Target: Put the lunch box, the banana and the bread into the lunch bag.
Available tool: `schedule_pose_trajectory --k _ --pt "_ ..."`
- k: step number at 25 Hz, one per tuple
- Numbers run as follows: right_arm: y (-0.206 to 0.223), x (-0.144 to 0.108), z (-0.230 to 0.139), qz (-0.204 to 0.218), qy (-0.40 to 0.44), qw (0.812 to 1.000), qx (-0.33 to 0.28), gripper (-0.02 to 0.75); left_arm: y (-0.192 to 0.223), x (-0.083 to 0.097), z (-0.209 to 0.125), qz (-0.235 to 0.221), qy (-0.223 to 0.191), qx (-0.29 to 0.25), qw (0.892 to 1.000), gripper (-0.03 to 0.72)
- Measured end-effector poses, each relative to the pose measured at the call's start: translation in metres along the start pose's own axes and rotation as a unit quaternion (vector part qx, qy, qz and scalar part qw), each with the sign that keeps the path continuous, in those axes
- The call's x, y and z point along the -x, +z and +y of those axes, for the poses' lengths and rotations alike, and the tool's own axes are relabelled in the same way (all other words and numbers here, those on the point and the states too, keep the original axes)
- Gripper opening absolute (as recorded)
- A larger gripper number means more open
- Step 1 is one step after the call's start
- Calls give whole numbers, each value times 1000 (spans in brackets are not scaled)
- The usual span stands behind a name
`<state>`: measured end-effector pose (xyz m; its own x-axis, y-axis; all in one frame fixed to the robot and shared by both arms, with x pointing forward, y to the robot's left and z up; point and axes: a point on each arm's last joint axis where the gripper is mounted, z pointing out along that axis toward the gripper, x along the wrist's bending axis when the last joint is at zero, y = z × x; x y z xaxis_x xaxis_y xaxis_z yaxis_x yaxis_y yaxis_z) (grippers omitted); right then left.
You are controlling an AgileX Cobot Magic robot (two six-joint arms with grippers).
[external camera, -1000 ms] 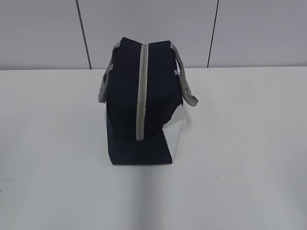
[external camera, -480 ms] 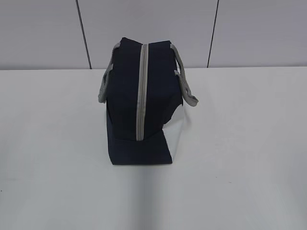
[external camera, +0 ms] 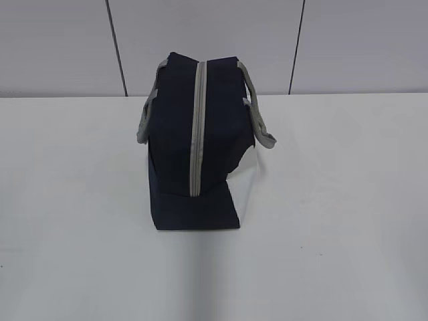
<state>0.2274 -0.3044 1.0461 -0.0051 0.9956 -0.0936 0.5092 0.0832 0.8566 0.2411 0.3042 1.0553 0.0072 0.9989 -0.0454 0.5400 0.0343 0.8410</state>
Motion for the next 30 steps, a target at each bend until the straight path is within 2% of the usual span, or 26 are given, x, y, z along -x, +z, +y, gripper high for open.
schedule_pose_trajectory --k 8,30 --pt "0 0 0 0 0 1000 0 565 -12 0 -8 22 -16 45 999 235" --pt "0 0 0 0 0 1000 0 564 -12 0 -8 22 -17 46 999 235"
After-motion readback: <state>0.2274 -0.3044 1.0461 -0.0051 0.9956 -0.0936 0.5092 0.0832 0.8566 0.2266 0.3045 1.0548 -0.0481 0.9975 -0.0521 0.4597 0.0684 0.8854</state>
